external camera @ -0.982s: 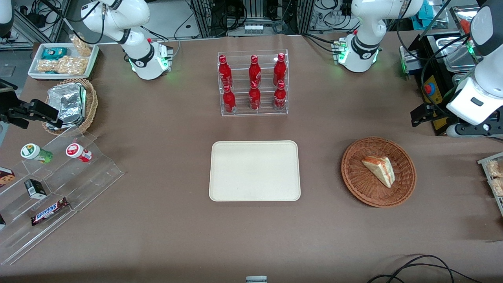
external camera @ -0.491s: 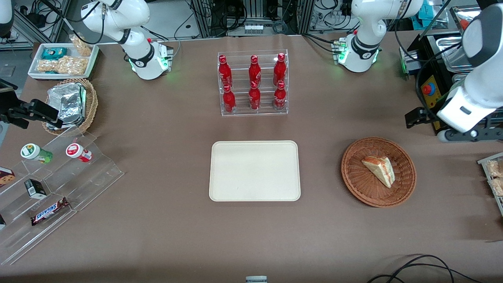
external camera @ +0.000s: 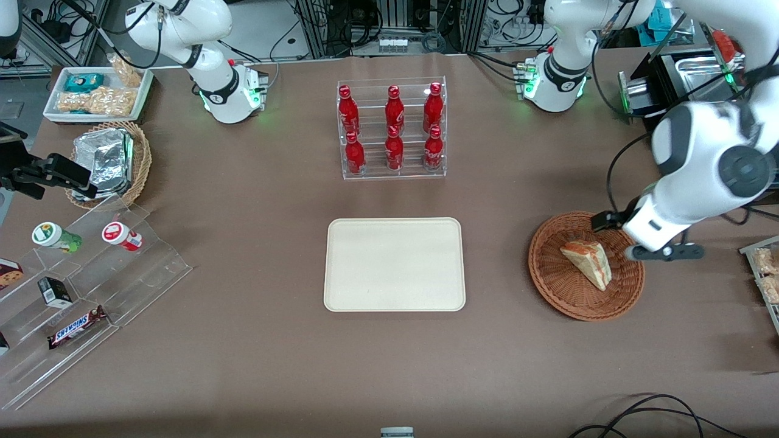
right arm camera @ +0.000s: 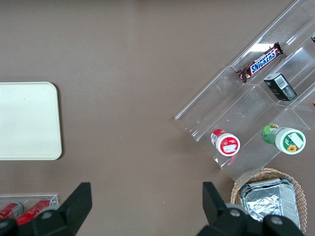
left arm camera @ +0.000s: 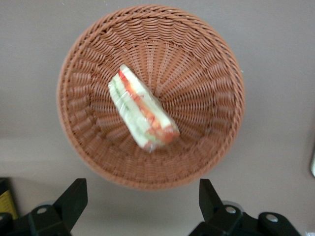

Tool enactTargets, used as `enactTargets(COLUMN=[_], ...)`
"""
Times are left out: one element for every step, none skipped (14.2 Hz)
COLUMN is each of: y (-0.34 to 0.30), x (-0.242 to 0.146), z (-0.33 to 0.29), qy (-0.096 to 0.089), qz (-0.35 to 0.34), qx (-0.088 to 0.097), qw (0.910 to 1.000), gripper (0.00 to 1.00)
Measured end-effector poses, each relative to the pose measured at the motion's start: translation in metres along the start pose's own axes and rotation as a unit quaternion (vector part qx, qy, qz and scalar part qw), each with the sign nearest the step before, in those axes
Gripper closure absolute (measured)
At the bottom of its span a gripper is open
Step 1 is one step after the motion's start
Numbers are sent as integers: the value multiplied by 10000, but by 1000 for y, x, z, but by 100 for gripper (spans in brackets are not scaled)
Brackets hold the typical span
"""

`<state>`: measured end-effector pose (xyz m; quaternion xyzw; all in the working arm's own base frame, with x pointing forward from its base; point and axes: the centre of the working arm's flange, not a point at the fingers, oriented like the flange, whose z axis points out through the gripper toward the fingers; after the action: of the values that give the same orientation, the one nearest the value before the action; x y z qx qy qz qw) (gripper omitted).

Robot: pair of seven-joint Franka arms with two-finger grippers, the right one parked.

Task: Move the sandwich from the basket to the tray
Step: 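Lower the left gripper and close it on the sandwich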

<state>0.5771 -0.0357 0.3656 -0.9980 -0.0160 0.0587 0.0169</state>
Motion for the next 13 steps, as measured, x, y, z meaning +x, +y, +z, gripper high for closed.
enactTargets(y=[0,0,0,0,0,1,2,3,3,4,4,4,5], x=[1,1,2,4,6,10,14,18,21,23,24,24,24], z=[16,25,31,34,38,44,52,63,75,87,97,105,111], qy=[-31,-69,-85,-53,4,70,129,170,180,162,114,59,18], qz=[-194,-470,-850,-1325,-1869,-2429,-2908,-3283,-3531,-3663,-3737,-3767,-3786], qx=[-3,0,2,-4,-22,-51,-88,-123,-144,-146,-129,-104,-86], qw=[9998,9989,9963,9912,9824,9700,9567,9443,9353,9302,9274,9263,9255], gripper=[0,0,0,0,0,0,0,0,0,0,0,2,3])
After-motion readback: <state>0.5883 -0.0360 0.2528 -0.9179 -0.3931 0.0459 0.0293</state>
